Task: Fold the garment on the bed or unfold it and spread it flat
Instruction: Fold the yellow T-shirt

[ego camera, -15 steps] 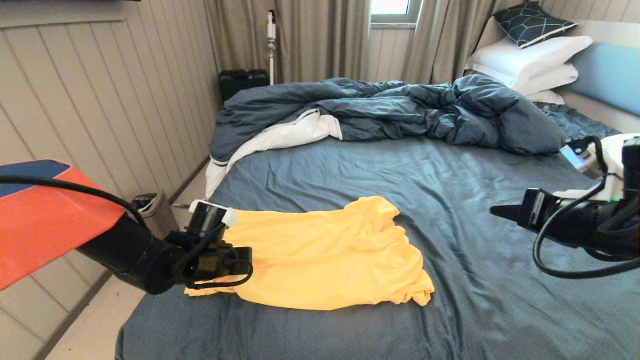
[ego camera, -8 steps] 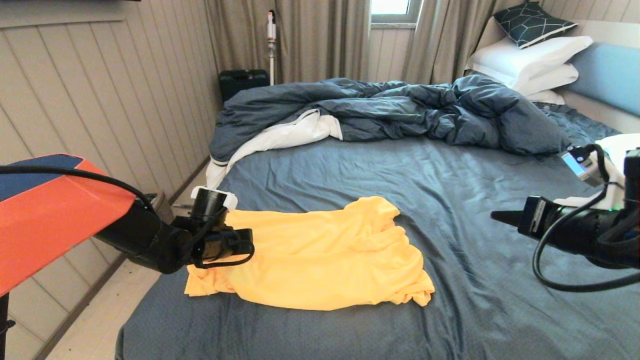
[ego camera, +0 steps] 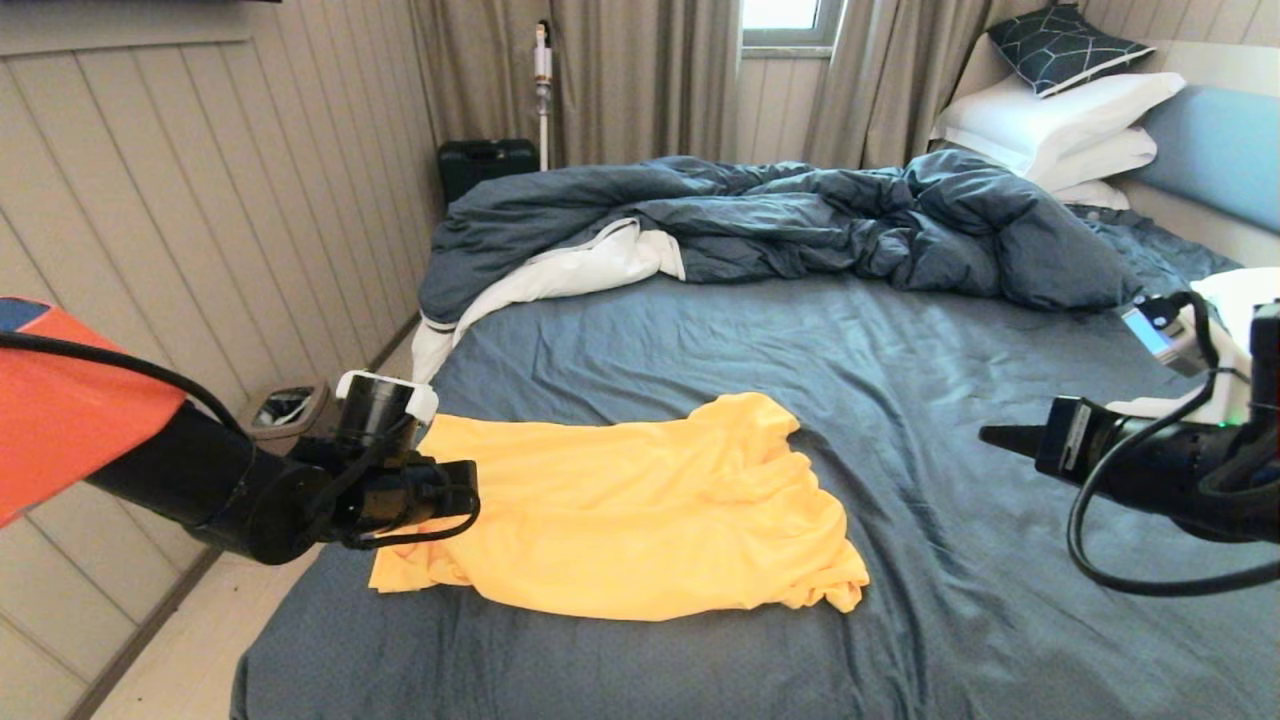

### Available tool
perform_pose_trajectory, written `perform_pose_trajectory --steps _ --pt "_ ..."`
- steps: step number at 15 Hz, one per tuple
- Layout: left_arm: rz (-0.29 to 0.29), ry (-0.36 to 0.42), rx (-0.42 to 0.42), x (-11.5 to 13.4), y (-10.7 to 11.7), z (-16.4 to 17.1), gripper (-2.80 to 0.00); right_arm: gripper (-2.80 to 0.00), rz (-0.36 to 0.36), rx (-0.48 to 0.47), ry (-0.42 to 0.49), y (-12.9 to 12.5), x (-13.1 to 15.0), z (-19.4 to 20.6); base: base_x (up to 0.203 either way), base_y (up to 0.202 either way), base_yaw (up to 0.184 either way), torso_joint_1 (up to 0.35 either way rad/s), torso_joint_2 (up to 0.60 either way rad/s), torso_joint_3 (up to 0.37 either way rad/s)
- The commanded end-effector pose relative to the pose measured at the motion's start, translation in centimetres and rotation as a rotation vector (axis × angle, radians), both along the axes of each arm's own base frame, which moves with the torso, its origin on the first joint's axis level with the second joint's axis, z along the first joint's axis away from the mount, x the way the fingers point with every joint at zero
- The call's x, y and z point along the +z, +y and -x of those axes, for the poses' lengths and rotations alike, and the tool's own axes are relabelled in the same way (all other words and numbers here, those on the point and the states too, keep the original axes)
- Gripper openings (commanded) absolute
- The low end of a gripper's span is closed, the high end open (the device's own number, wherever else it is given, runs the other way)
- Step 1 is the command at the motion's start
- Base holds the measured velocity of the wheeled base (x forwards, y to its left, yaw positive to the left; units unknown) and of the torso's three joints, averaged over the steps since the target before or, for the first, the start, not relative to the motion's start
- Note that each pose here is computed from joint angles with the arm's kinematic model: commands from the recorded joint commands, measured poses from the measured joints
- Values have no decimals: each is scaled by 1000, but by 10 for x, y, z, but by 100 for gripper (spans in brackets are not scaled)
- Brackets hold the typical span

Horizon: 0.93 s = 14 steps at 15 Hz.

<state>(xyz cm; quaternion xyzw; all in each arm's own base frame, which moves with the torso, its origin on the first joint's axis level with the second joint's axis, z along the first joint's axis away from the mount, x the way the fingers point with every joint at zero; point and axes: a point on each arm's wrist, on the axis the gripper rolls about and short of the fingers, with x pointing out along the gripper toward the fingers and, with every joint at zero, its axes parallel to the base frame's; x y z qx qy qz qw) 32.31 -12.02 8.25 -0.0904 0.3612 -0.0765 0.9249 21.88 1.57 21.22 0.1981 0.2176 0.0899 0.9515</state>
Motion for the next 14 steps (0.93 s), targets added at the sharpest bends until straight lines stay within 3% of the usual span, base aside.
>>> perform_pose_trajectory --steps 1,3,8,11,14 --pt "41 25 -74 8 0 26 -280 -280 -3 0 10 0 -2 0 0 0 0 0 0 0" --pt "48 73 -121 -1 -4 35 -280 -280 -4 -7 15 -1 -4 0 0 0 0 0 0 0" --pt "40 78 -188 -3 -23 43 -280 -280 -8 -6 39 -2 -10 1 0 0 0 0 0 0" --pt "17 115 -165 -24 -24 28 -280 -280 -14 2 45 -3 -15 -1 0 0 0 0 0 0" --pt "18 120 -86 -31 -3 9 -280 -280 -15 6 24 -2 -18 -1 0 0 0 0 0 0"
